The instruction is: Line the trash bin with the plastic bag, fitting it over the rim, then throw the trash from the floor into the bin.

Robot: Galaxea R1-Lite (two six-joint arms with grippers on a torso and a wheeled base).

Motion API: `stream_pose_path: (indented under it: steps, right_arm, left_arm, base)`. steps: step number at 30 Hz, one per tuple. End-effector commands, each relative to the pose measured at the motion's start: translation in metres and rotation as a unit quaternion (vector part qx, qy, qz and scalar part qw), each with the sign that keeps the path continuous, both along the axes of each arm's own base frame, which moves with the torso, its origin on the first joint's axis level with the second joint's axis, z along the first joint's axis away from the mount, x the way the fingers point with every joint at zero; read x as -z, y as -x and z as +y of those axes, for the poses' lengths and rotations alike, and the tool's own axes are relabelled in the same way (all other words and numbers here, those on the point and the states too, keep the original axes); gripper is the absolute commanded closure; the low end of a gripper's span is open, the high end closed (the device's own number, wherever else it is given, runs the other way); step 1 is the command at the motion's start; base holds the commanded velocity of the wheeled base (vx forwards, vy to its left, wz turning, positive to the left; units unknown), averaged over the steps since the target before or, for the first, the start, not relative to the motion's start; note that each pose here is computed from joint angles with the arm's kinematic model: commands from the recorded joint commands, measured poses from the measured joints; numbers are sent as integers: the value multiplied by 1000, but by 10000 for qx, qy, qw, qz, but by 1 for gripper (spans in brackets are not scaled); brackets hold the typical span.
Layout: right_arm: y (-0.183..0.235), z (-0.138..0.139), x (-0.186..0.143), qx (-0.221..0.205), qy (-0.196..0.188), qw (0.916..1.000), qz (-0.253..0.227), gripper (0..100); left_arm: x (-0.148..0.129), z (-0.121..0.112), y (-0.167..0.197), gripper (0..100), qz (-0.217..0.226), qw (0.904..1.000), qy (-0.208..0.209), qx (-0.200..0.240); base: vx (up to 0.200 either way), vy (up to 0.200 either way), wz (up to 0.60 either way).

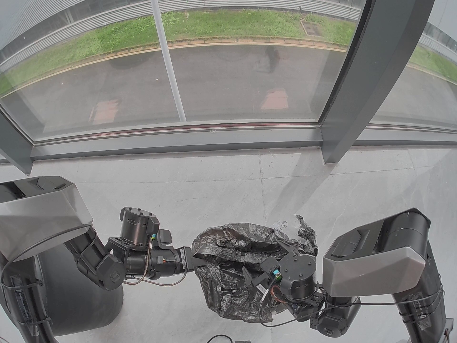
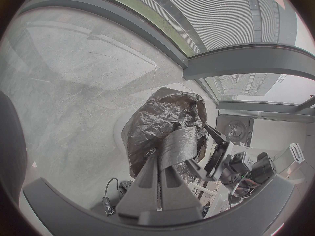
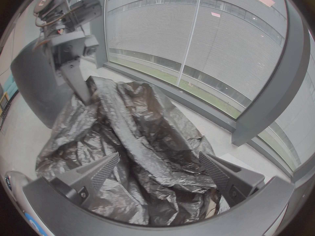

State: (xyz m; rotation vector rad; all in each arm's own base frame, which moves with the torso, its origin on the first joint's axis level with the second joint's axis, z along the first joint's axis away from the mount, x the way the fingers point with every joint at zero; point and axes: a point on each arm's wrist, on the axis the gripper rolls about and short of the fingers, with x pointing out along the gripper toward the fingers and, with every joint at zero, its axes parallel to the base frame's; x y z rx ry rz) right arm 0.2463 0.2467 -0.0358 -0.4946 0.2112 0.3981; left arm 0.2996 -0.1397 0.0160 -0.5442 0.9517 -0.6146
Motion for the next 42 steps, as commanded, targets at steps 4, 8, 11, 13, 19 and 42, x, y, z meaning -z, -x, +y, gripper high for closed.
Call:
stream_pose_path:
  steps: [4,8,11,13,19,42]
  right_arm:
    - [-20,1,-1,376,-171,9988,-272,0]
    - [-26,1,-9,578,-261,9971,-419,0]
    - [-28,-2,-21,625,-372,9960,-524,0]
    - [-28,-2,-27,612,-431,9956,-572,0]
    - [-34,-10,-45,765,-591,9925,-746,0]
    - [-65,-28,-38,1181,-697,9871,-828,0]
  left_arm:
    - [-1,0,0,100,-15,10000,6,2]
    - [0,0,0,100,-8,10000,3,2]
    - [0,0,0,100,-8,10000,3,2]
    - [0,0,0,100,-1,10000,0,2]
    - [0,-1,-1,100,-24,10000,5,-4]
    - [3,5,-13,100,-211,9997,-119,-97]
  base:
    - [0,0,0]
    - [0,0,0]
    - [0,0,0]
    - [0,0,0]
    - [0,0,0]
    - [0,0,0]
